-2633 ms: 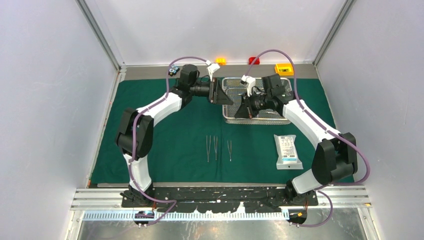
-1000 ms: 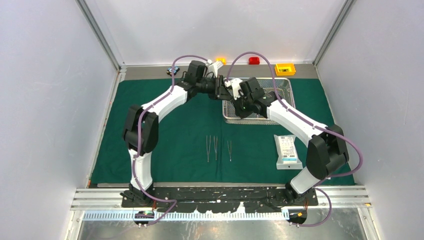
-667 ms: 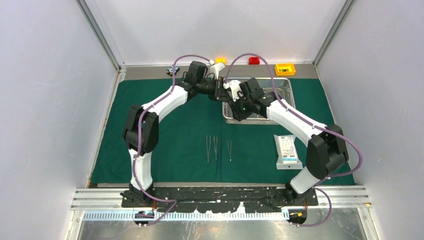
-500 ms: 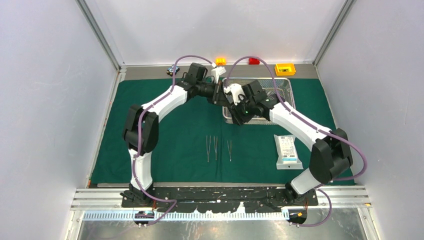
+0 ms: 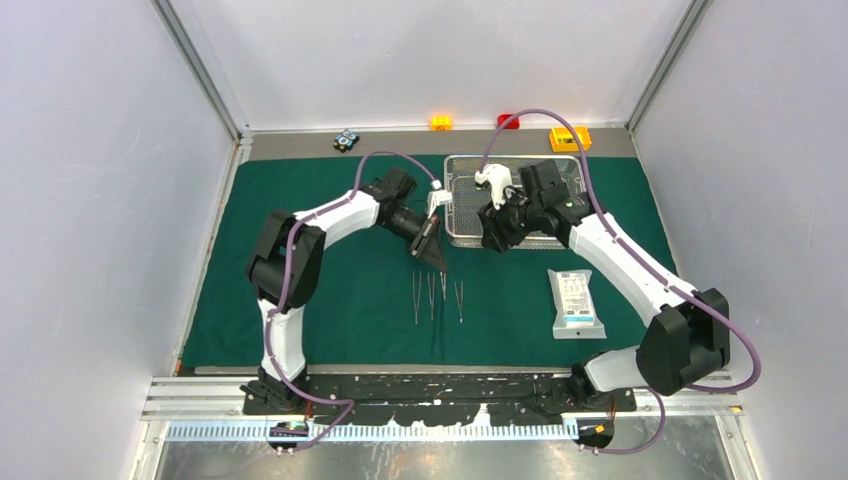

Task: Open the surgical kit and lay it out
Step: Place the medical item in the surgical kit.

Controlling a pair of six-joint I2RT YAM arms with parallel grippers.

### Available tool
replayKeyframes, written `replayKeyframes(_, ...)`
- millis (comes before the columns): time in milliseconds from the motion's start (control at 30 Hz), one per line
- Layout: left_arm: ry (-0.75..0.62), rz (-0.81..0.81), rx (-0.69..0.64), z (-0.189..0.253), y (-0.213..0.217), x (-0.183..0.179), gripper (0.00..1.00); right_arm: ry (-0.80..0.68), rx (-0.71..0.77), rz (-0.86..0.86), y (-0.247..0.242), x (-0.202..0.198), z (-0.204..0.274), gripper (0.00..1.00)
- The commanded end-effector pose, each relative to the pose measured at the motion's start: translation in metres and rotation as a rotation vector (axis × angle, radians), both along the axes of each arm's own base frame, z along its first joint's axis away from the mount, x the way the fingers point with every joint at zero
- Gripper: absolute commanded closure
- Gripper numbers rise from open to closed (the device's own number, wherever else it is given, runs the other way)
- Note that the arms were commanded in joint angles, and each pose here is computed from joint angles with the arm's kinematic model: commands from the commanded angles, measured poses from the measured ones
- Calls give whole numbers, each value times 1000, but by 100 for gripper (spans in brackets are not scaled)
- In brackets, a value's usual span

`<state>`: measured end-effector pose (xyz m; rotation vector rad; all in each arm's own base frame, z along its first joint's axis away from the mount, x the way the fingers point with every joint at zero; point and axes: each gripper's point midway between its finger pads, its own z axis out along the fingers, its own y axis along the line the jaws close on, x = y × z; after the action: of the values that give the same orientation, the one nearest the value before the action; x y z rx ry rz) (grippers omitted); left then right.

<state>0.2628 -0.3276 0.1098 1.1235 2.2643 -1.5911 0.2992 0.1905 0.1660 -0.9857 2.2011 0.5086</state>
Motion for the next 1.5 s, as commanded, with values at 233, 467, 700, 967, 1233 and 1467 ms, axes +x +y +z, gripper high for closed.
replayKeyframes(233,35,-105,-62,-19,-11,-21,100,10,23,25,1,-3,-2,50)
replayKeyframes(467,62,-115,-51,-33,-16,-21,100,22,19,28,0,-3,-7,51)
replayKeyframes(700,66,-109,-31,-41,-18,-16,98,33,19,34,2,-4,-11,51)
replayKeyframes(967,90,-96,-22,-48,-20,-13,95,41,16,34,1,-5,-13,52)
replayKeyframes(1233,105,-87,-13,-54,-20,-10,91,45,14,37,1,-6,-15,53)
replayKeyframes(1467,103,-82,6,-58,-18,-6,76,56,15,43,2,-6,-18,53)
